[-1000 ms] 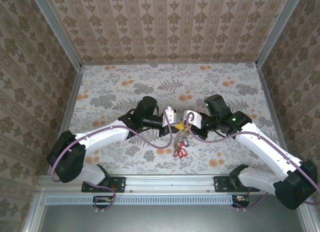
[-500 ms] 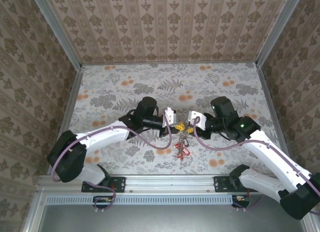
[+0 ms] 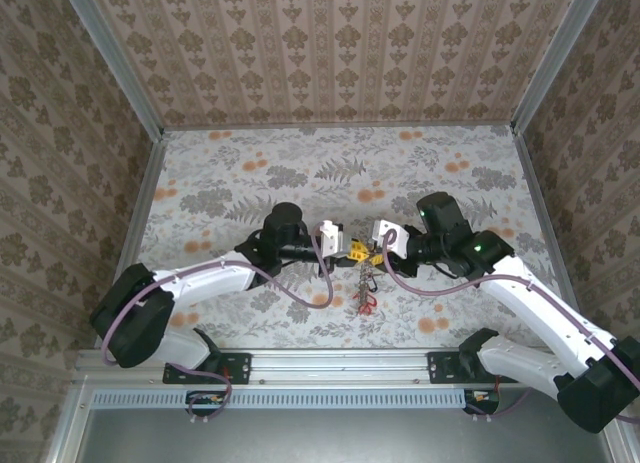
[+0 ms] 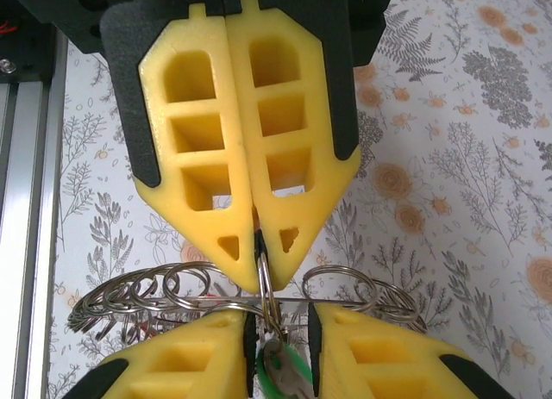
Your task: Put the keys on the keyring
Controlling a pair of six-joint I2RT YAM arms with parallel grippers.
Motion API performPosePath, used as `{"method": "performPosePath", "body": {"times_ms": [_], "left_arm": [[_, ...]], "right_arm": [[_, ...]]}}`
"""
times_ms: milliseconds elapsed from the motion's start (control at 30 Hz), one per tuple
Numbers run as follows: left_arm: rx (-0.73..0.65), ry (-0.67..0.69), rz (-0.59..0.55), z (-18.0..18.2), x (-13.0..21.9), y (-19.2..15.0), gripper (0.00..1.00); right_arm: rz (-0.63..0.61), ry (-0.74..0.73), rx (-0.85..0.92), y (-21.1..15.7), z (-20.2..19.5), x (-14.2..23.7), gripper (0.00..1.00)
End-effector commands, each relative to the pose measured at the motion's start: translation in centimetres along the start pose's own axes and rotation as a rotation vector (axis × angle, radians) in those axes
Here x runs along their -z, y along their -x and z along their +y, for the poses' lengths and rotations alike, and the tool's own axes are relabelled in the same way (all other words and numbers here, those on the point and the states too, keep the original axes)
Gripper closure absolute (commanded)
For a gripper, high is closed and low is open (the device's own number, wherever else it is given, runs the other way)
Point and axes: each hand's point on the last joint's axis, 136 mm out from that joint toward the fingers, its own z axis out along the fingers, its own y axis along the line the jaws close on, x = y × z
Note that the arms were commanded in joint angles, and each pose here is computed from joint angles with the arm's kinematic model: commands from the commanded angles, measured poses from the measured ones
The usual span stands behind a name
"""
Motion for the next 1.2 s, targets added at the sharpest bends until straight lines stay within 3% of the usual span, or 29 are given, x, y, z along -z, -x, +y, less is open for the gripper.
{"method": "performPosePath", "body": {"times_ms": [0, 300, 367, 500, 633, 833, 1167], "left_arm": [[-0.086, 0.003, -0.153, 0.0, 0.3, 3.6, 1.00], [-0.111, 0.035, -0.262, 0.1, 0.0, 4.6, 1.00], [-0.100, 0.034, -0.260, 0.3, -0.2, 4.4, 1.00], [-0.073, 0.063, -0.236, 0.7, -0.2, 3.5, 1.00], [-0.030, 0.128, -0.110, 1.5, 0.0, 1.3, 0.90], [0.008, 0.104, 0.105, 1.2, 0.4, -1.0, 0.80], [0.025, -0.043, 0.187, 0.0, -1.2, -1.2, 0.80]], "right_arm": [[-0.046, 0.033, -0.018, 0.4, 0.5, -0.8, 0.75], [-0.119, 0.055, -0.011, 1.4, 0.6, -1.3, 0.85], [-0.131, 0.057, -0.005, 1.7, 0.6, -1.2, 0.96], [-0.142, 0.043, 0.008, 1.9, 0.4, -0.7, 1.00], [-0.110, 0.019, 0.022, 1.7, 0.2, -0.1, 1.00], [0.010, 0.001, 0.029, 0.1, -0.1, 0.2, 1.00], [0.054, -0.001, 0.062, -0.6, -0.1, -0.3, 1.00]]}}
